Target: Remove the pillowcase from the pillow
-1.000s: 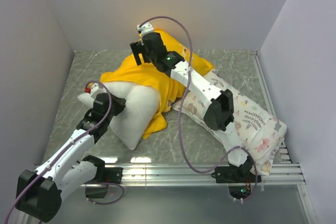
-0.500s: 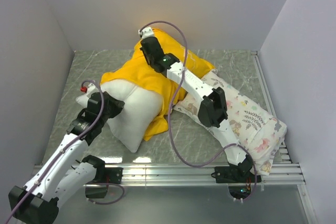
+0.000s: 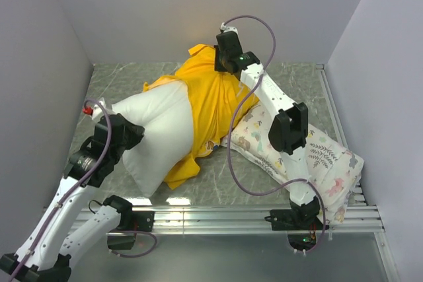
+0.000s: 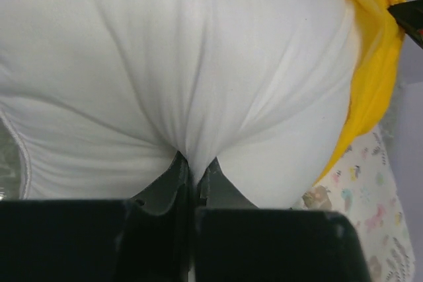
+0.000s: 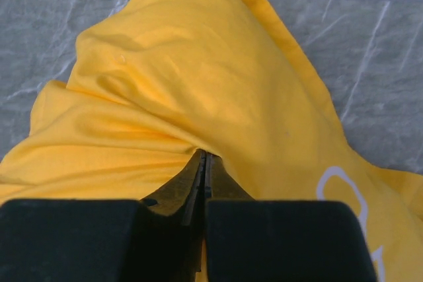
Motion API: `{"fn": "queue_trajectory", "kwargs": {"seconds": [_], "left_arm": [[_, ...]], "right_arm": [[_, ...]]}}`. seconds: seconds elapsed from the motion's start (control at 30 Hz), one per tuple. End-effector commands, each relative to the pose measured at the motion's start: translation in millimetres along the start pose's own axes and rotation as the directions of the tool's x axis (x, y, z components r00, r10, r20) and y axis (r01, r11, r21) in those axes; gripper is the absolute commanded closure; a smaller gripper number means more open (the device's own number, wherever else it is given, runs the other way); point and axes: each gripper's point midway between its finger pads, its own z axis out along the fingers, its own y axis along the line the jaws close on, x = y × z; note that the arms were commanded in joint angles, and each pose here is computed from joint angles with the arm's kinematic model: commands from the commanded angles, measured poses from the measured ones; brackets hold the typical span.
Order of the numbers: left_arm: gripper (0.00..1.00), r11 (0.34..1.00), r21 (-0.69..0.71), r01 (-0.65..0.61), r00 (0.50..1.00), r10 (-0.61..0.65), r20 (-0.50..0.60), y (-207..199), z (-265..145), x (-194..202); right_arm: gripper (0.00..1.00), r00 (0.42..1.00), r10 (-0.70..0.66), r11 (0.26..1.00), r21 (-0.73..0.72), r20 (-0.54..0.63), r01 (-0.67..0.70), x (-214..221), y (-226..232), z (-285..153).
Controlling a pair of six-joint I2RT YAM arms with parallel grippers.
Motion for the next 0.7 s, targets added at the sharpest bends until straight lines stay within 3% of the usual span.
{"fn": "queue_trajectory", "kwargs": {"seconds": [0.0, 0.13, 0.2, 0.23, 0.27, 0.33, 0.37, 0.4, 0.47, 0.6, 0.67], "left_arm": [[1.00, 0.983, -0.175, -0.059, 0.989, 0.081, 0.123, 25, -5, -35], [1.00, 0.964, -0.251, -0.082, 0.979, 0.125, 0.163, 23, 14, -58], [1.00, 0.959, -0.279, -0.049, 0.973, 0.109, 0.203, 26, 28, -77], [1.00, 0.955, -0.292, -0.052, 0.972, 0.116, 0.204, 31, 33, -83], [1.00, 0.952, -0.302, -0.056, 0.980, 0.111, 0.167, 36, 46, -79], [1.00, 0.936, -0.353, -0.014, 0.977, 0.088, 0.193, 59, 60, -95], [1.00, 0.932, -0.363, -0.017, 0.987, 0.074, 0.144, 69, 74, -87], [1.00, 0.924, -0.383, 0.019, 0.985, 0.050, 0.168, 83, 79, -98], [1.00, 0.912, -0.410, 0.024, 0.990, 0.036, 0.138, 98, 93, -93], [1.00, 0.913, -0.407, 0.036, 0.994, 0.008, 0.106, 107, 109, -90], [1.00, 0.918, -0.396, 0.034, 0.996, 0.002, 0.091, 107, 114, -85]], "right_arm": [[1.00, 0.992, 0.041, 0.997, 0.060, 0.119, -0.048, -45, -40, -22], [1.00, 0.991, -0.063, 0.997, -0.046, 0.121, 0.070, -34, 13, -39], [0.89, 0.988, -0.092, 0.990, -0.093, 0.127, 0.104, -31, 34, -51], [0.84, 0.988, -0.098, 0.987, -0.117, 0.118, 0.112, -26, 41, -54], [0.67, 0.987, -0.099, 0.985, -0.132, 0.126, 0.116, -26, 47, -58], [0.47, 0.986, -0.103, 0.981, -0.152, 0.133, 0.123, -24, 54, -73], [0.34, 0.984, -0.101, 0.980, -0.156, 0.148, 0.125, -26, 57, -79], [0.29, 0.980, -0.089, 0.980, -0.161, 0.179, 0.118, -37, 57, -96], [0.22, 0.979, -0.093, 0.976, -0.180, 0.179, 0.125, -28, 62, -109], [0.19, 0.978, -0.044, 0.971, -0.223, 0.202, 0.090, -20, 63, -158], [0.19, 0.987, -0.055, 0.962, -0.257, 0.151, 0.093, 23, 73, -162]]}}
